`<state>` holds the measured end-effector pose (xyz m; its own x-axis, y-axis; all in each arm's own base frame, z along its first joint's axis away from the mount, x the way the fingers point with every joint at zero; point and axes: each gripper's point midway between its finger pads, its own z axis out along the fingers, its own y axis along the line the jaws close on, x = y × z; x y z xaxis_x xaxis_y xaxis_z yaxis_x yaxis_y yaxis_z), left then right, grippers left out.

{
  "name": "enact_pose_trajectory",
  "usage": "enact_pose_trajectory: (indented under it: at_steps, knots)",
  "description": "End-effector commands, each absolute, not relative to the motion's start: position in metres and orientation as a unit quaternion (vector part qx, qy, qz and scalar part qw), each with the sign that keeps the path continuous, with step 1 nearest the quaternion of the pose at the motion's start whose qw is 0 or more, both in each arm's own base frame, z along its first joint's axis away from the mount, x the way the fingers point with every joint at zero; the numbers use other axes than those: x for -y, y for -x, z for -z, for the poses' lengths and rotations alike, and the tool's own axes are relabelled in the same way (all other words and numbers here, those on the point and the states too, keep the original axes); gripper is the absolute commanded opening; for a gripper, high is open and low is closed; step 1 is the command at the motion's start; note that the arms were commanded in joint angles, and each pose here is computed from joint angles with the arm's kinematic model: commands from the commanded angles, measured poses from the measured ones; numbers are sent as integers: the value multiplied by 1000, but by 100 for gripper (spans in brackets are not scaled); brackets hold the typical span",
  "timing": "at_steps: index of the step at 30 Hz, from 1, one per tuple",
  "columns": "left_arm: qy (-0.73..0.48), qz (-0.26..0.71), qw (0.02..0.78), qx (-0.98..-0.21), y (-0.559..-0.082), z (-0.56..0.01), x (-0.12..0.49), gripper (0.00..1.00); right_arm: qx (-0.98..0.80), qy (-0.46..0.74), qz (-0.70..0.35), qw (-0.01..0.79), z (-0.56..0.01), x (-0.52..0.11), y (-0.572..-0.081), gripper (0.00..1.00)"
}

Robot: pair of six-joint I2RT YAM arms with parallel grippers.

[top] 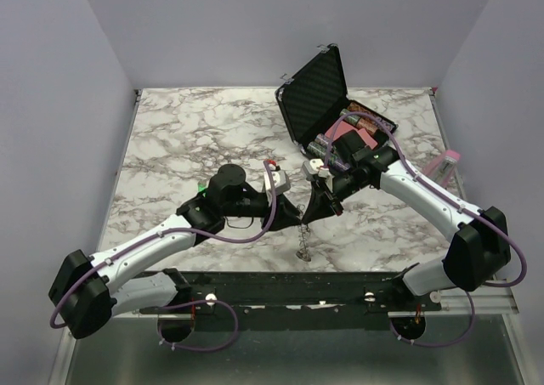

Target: Put the keys on the keyring

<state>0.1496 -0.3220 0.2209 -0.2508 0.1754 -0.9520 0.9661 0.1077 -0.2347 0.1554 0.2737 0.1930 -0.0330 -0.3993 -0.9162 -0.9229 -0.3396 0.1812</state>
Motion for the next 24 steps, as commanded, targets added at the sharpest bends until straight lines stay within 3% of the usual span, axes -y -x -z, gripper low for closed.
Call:
enact_pose_trajectory:
  at_steps: [1, 5, 9, 12, 20, 24]
  knots:
    - [-474, 500, 386, -613, -143, -224, 324, 37, -507, 645, -508, 262, -197, -275, -155, 0]
    - [-476, 502, 377, -616, -144, -223, 327, 31, -507, 645, -508, 261, -196, -275, -154, 1]
    - [-481, 503, 367, -618, -144, -222, 329, 20, -507, 646, -508, 262, -197, -275, -155, 0]
    - [-484, 505, 361, -617, -142, -222, 330, 0, -507, 645, -508, 262, -197, -275, -155, 0]
    - [-458, 497, 408, -614, -147, -229, 323, 0, -504, 642, -515, 262, -200, -276, -153, 5]
    - [-430, 502, 444, -605, -148, -235, 317, 0, -505, 638, -519, 261, -201, -277, -153, 12]
